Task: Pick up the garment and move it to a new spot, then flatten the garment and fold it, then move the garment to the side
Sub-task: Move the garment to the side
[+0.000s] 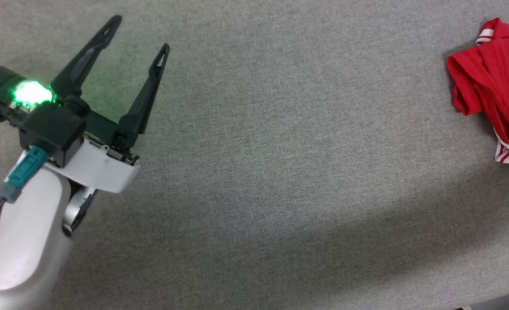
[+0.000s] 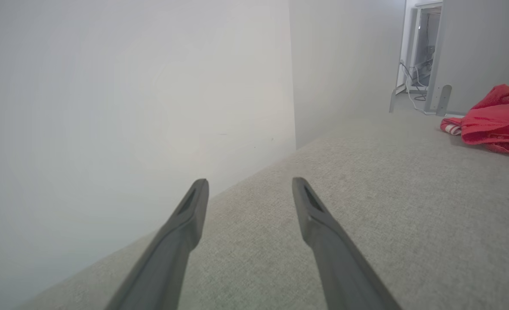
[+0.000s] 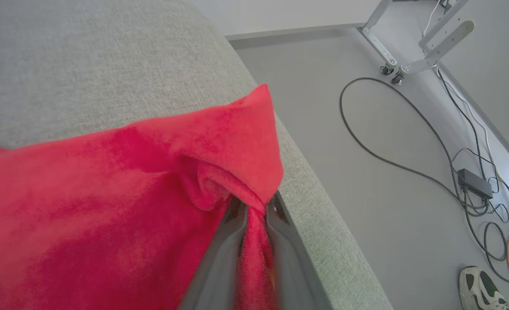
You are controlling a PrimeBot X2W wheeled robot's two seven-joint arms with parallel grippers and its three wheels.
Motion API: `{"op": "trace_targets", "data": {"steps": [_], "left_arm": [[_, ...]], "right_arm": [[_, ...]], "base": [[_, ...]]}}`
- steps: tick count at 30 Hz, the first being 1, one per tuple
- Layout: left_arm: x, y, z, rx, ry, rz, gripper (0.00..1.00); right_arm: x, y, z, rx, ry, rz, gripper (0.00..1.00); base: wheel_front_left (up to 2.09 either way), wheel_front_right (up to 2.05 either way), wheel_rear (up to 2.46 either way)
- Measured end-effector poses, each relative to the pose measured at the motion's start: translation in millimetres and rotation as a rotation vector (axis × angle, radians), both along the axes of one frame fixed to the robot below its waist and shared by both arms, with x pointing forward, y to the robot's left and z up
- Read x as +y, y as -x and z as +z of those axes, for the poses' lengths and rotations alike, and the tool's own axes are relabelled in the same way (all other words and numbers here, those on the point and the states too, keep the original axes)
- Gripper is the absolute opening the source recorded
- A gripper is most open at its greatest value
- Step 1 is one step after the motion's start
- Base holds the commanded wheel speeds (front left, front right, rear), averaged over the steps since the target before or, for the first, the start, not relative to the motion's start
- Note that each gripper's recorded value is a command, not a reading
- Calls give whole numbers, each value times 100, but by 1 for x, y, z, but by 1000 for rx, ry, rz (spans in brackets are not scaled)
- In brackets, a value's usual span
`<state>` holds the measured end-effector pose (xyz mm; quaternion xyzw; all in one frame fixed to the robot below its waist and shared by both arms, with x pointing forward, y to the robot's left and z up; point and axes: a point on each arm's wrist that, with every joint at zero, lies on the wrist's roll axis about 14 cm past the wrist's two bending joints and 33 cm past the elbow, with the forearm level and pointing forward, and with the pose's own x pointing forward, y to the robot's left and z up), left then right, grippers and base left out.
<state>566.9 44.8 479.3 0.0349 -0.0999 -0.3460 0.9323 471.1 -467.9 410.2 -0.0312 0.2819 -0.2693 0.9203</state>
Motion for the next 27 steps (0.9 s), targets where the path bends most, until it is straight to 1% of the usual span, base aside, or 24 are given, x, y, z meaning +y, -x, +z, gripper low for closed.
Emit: {"op": "trace_targets", "data": {"steps": [5, 11, 12, 13, 14, 18, 22, 27], "left_arm": [[4, 4, 4, 6, 3, 35, 100], [24, 19, 1, 72, 24, 136, 100], [29, 23, 1, 82, 26, 156, 100], [39, 32, -2, 107, 25, 191, 100], [39, 32, -2, 107, 25, 191, 100], [59, 53, -4, 151, 33, 261, 100], [83, 76, -4, 181, 30, 331, 100], [114, 99, 6, 183, 50, 433, 100]], "right_arm": [[9, -13, 18, -59, 29, 55, 100], [39, -20, 30, -63, 63, 196, 100], [47, -22, 33, -76, 62, 222, 100], [68, -27, 36, -105, 46, 282, 100], [68, -27, 36, -105, 46, 282, 100], [114, -31, 45, -196, -9, 392, 100], [157, -23, 47, -260, -62, 494, 100], [210, -8, 46, -300, -129, 612, 100]], "base": [[0, 0, 0], [0, 0, 0], [0, 0, 0], [0, 0, 0], [0, 0, 0], [0, 0, 0], [0, 0, 0], [0, 0, 0]]}}
